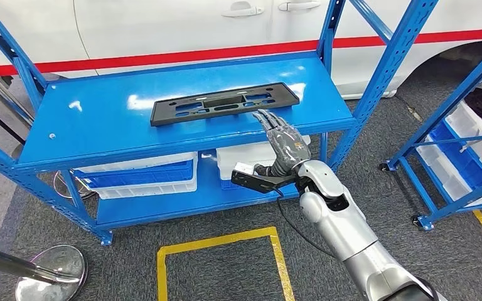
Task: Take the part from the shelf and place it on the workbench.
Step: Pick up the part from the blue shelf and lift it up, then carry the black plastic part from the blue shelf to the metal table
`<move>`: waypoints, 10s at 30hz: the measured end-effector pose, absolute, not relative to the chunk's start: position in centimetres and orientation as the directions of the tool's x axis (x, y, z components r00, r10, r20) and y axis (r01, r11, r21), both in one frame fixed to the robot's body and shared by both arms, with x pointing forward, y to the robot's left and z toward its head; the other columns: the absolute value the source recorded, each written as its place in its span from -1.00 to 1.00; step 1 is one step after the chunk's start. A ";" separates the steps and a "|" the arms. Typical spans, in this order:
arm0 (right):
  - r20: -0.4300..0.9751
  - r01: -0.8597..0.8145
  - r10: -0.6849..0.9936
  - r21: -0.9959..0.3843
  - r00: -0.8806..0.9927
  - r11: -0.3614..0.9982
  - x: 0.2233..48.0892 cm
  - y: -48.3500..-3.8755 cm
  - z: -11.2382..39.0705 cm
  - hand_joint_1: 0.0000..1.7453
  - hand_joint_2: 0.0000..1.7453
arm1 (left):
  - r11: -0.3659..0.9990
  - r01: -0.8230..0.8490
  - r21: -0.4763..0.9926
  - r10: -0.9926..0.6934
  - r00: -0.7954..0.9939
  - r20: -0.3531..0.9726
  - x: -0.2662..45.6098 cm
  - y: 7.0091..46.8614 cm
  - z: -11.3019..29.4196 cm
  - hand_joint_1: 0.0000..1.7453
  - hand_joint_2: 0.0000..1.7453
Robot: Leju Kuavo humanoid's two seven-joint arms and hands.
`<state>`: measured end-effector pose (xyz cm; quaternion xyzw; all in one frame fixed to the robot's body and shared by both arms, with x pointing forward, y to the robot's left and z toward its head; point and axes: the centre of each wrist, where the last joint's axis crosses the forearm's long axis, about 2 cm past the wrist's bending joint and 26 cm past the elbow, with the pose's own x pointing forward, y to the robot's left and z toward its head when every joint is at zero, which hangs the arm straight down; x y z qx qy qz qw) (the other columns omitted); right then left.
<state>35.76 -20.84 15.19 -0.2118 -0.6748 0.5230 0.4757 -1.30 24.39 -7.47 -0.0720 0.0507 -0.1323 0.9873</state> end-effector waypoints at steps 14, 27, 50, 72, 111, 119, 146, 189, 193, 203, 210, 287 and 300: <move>0.415 -0.232 0.796 -0.909 -0.441 0.345 35.6 -21.2 14.2 -1.00 1.00 | 0.953 0.272 -0.135 -0.283 0.956 -0.073 -0.8 24.7 -7.6 -1.00 -1.00; 0.417 -0.242 0.799 -0.908 -0.433 0.342 35.4 -21.1 13.6 -1.00 1.00 | 0.949 0.286 -0.131 -0.297 0.952 -0.072 -0.5 24.7 -7.8 -1.00 -1.00; 0.426 -0.263 0.801 -0.903 -0.421 0.341 35.1 -20.9 12.9 -1.00 1.00 | 0.951 0.276 -0.138 -0.288 0.954 -0.078 -0.8 24.7 -8.0 -1.00 -1.00; 0.411 -0.259 0.802 -0.909 -0.434 0.326 35.2 -20.2 13.1 -1.00 1.00 | 0.955 0.247 -0.167 -0.261 0.963 -0.064 -1.3 24.8 -8.1 -1.00 -1.00; 0.363 -0.484 0.742 -0.873 -0.563 0.060 34.3 -16.4 10.8 1.00 1.00 | 0.957 0.272 -0.101 -0.275 0.961 -0.022 0.0 25.5 -8.7 -1.00 -1.00; 0.370 -0.476 0.740 -0.876 -0.561 0.077 34.1 -16.1 10.8 1.00 1.00 | 0.961 0.254 -0.106 -0.259 0.965 -0.034 -0.1 25.6 -8.9 -1.00 -1.00; 0.364 -0.455 0.726 -0.887 -0.584 0.079 33.9 -15.9 10.9 1.00 1.00 | 0.970 0.192 -0.148 -0.199 0.980 -0.032 -0.2 25.9 -9.2 -1.00 1.00; 0.206 0.140 0.564 -0.849 -0.800 0.509 28.7 -15.9 20.0 1.00 1.00 | 0.961 0.262 -0.085 -0.266 0.964 -0.030 -0.4 24.8 -9.5 -1.00 1.00; 0.174 0.159 0.546 -0.846 -0.820 0.508 28.5 -16.3 20.2 1.00 1.00 | 0.954 0.283 -0.095 -0.285 0.958 -0.017 -0.4 24.8 -9.5 -1.00 1.00; 0.011 0.283 0.498 -0.813 -0.867 0.510 27.6 -16.9 20.8 1.00 1.00 | 0.931 0.355 -0.078 -0.355 0.935 0.019 0.1 25.0 -9.5 -1.00 1.00; -0.038 0.312 0.476 -0.801 -0.879 0.511 27.3 -17.4 21.1 1.00 1.00 | 0.921 0.383 -0.075 -0.381 0.924 0.039 0.5 24.8 -9.6 -1.00 1.00; -0.050 0.244 0.365 -0.825 -0.930 0.509 28.9 -15.9 23.6 1.00 1.00 | 0.959 0.262 -0.106 -0.245 0.958 0.152 3.3 27.1 -10.7 -1.00 1.00; -0.049 0.154 0.205 -0.832 -0.978 0.533 28.7 -11.8 24.6 1.00 1.00 | 0.987 0.136 -0.091 -0.126 0.986 0.108 9.8 37.1 -9.5 -1.00 1.00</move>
